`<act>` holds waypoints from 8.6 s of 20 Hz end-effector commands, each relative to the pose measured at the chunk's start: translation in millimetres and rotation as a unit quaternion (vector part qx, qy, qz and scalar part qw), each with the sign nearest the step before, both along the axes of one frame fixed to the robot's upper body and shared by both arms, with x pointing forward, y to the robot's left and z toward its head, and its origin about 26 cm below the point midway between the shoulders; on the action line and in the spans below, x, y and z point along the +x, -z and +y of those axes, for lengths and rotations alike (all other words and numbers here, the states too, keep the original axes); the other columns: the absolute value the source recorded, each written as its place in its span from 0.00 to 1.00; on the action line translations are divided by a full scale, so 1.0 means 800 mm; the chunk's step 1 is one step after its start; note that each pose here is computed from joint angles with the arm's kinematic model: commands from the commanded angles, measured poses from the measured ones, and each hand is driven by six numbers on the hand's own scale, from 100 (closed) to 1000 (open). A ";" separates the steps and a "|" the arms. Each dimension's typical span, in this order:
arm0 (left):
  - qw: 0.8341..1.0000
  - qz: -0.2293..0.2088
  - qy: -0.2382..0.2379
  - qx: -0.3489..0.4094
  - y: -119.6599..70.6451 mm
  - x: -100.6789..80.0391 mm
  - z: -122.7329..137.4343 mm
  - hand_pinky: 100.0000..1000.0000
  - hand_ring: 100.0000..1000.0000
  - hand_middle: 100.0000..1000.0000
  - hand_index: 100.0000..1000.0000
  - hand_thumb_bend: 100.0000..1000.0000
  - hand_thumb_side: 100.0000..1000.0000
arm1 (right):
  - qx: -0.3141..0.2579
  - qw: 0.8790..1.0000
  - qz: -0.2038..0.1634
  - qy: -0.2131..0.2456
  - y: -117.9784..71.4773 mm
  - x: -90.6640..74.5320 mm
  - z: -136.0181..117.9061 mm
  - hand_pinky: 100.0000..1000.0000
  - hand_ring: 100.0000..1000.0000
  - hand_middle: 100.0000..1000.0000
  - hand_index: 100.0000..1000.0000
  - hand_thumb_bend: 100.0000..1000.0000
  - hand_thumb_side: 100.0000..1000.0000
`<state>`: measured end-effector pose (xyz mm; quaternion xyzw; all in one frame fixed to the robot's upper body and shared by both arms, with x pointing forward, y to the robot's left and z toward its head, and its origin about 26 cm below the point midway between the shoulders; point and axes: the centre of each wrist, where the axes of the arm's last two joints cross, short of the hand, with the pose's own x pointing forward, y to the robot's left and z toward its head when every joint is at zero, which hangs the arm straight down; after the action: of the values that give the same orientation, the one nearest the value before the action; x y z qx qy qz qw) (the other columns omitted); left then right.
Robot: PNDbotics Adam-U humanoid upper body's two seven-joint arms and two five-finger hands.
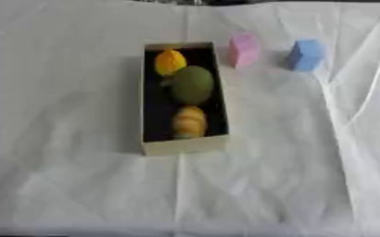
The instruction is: Pick up objects on the table and place them in the box.
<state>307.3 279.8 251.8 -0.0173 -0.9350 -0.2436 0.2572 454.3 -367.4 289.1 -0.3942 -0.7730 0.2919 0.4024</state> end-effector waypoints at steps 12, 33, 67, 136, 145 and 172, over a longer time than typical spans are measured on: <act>1.000 -0.009 -0.001 0.008 -0.008 -0.005 0.004 0.85 0.83 0.83 0.92 0.00 0.64 | -0.179 0.977 0.118 -0.005 -0.014 -0.006 -0.053 0.82 0.90 0.80 0.92 0.00 0.13; 1.000 -0.004 0.009 0.019 -0.009 -0.004 -0.001 0.85 0.83 0.83 0.90 0.00 0.64 | -0.327 0.907 0.265 -0.034 -0.007 -0.006 -0.053 0.87 0.95 0.89 1.00 0.00 0.25; 0.999 0.012 0.027 0.034 -0.007 -0.003 -0.007 0.84 0.85 0.84 0.88 0.00 0.64 | -0.429 0.833 0.329 -0.121 0.002 0.002 -0.013 0.93 1.00 0.94 1.00 0.09 0.39; 0.998 0.034 0.046 0.032 0.002 0.001 -0.012 0.84 0.84 0.81 0.86 0.00 0.64 | -0.425 0.821 0.360 -0.128 0.070 0.031 0.001 0.92 1.00 0.92 1.00 0.13 0.36; 0.997 0.040 0.051 0.038 0.005 0.003 -0.013 0.84 0.84 0.81 0.85 0.00 0.64 | -0.411 0.832 0.355 -0.117 0.077 0.033 0.001 0.90 0.98 0.86 1.00 0.10 0.35; 0.996 0.052 0.060 0.048 0.009 0.004 -0.016 0.83 0.83 0.80 0.84 0.00 0.64 | -0.325 0.914 0.234 -0.059 0.082 0.031 0.001 0.72 0.71 0.24 0.53 0.00 0.29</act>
<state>311.9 266.5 239.8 -0.0763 -0.9039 -0.2962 0.2989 481.2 -360.6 204.7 -0.3587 -0.5268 0.6497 0.4143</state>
